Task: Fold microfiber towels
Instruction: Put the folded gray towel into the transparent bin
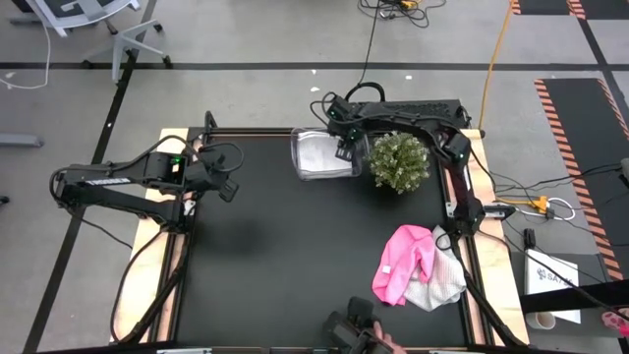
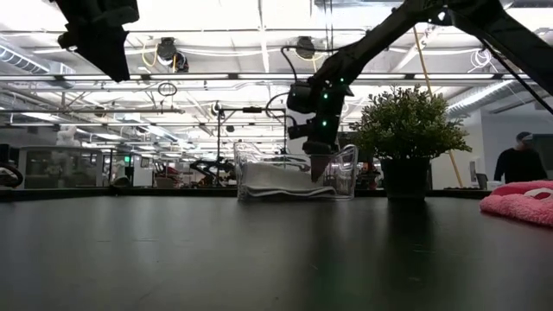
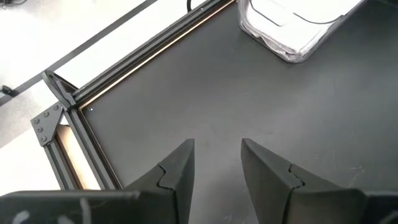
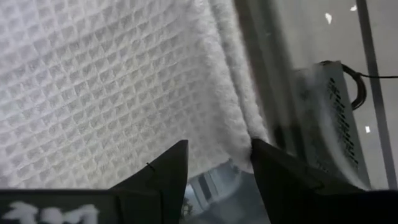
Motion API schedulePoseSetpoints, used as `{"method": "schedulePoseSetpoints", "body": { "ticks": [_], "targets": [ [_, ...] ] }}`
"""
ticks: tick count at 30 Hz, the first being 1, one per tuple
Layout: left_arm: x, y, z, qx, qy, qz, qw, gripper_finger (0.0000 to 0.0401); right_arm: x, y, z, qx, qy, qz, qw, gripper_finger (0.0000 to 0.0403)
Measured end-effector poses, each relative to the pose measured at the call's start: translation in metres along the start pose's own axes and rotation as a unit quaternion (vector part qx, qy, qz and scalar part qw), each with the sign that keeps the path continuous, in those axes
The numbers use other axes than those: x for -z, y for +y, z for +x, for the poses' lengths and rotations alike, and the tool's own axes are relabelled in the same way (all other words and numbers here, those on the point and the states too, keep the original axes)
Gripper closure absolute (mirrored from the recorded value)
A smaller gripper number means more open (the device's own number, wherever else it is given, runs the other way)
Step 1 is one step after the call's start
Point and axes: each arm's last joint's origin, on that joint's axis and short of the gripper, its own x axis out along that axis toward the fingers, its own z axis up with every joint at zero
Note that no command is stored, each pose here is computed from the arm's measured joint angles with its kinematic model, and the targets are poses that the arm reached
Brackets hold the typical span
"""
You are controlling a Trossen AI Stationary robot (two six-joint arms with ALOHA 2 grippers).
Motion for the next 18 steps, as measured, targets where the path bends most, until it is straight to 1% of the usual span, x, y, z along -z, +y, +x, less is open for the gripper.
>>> {"method": "schedulePoseSetpoints", "body": {
  "ticks": [4, 7, 10, 14, 15, 18],
  "targets": [
    [0.0000, 0.0000, 0.0000, 0.000, 0.000, -0.015, 1.000, 0.0269, 0.0001, 0.0011, 0.0061, -0.001, 0.004, -0.009, 1.000, 0.0234],
    [0.0000, 0.0000, 0.0000, 0.000, 0.000, -0.024, 1.000, 0.0270, -0.0002, 0.0009, 0.0059, 0.000, 0.003, -0.012, 1.000, 0.0249],
    [-0.0001, -0.0001, 0.0000, 0.000, -0.001, -0.029, 1.000, 0.0270, -0.0005, 0.0005, 0.0034, 0.001, 0.000, -0.018, 1.000, 0.0291],
    [-0.0009, -0.0007, 0.0000, 0.003, -0.005, -0.034, 0.999, 0.0270, -0.0001, 0.0021, 0.0017, -0.003, 0.003, -0.028, 1.000, 0.0376],
    [-0.0012, -0.0008, 0.0000, 0.003, -0.007, -0.035, 0.999, 0.0270, 0.0000, 0.0034, 0.0016, -0.005, 0.005, -0.031, 0.999, 0.0389],
    [-0.0020, -0.0010, 0.0000, 0.000, -0.014, -0.041, 0.999, 0.0270, -0.0006, 0.0090, 0.0010, -0.021, 0.006, -0.041, 0.999, 0.0394]
  ]
}}
